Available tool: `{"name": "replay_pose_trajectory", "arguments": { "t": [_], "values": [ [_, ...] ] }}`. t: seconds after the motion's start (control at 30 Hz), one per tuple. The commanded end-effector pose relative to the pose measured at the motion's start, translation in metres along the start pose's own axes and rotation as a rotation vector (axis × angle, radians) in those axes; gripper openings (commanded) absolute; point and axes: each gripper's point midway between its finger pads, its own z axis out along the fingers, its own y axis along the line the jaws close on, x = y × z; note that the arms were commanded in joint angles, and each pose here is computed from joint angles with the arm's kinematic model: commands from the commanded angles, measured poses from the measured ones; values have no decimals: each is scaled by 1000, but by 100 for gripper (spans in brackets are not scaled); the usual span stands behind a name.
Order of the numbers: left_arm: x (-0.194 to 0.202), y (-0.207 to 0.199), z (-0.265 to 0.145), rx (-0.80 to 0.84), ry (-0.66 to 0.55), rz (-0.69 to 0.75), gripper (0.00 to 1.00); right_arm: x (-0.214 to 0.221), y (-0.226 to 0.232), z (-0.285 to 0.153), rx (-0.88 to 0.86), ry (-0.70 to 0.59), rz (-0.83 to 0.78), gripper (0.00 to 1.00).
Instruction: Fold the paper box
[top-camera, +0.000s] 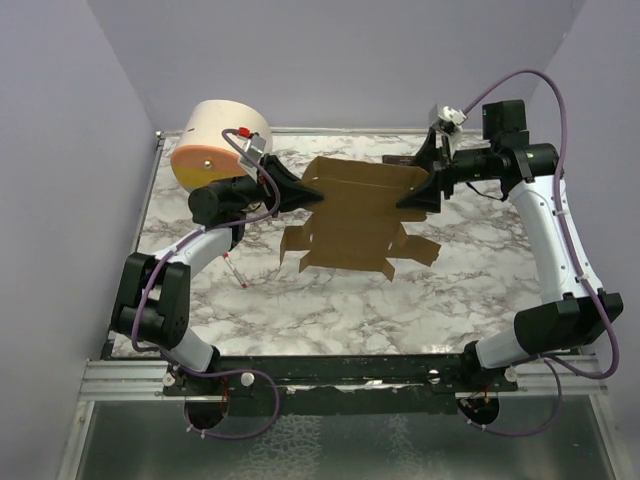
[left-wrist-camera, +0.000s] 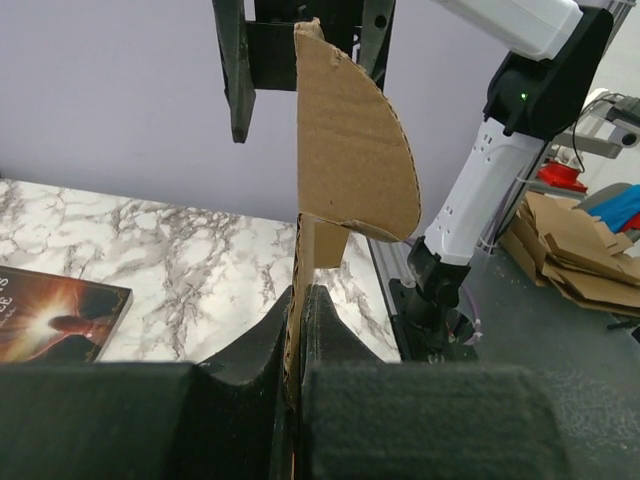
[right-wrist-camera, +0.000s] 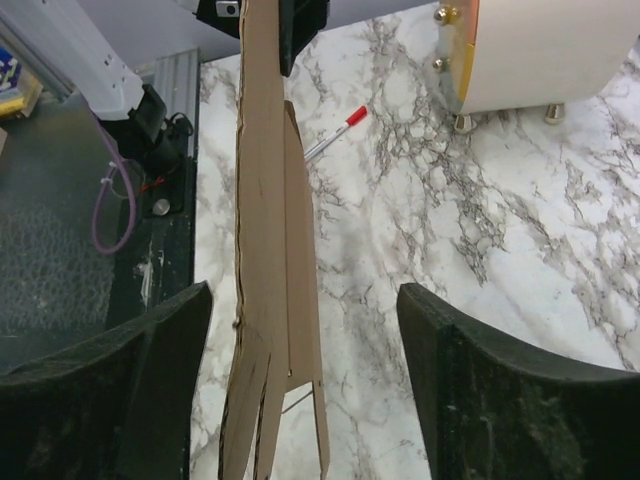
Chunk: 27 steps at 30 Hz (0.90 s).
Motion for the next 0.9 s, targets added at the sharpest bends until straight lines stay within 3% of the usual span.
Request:
{"name": "replay_pose_trajectory", "arguments": {
  "t": [0.0,0.3,0.87],
  "values": [
    [-8,-6,4,29,7,82,0,6,-4,10,24,69,13,68],
    [-6,-5,4,26,10,81,0,6,-3,14,16,86,8,43],
    [-6,-4,4,25,10,76,0,-4,1,10,18,95,-41,45]
  ]
}}
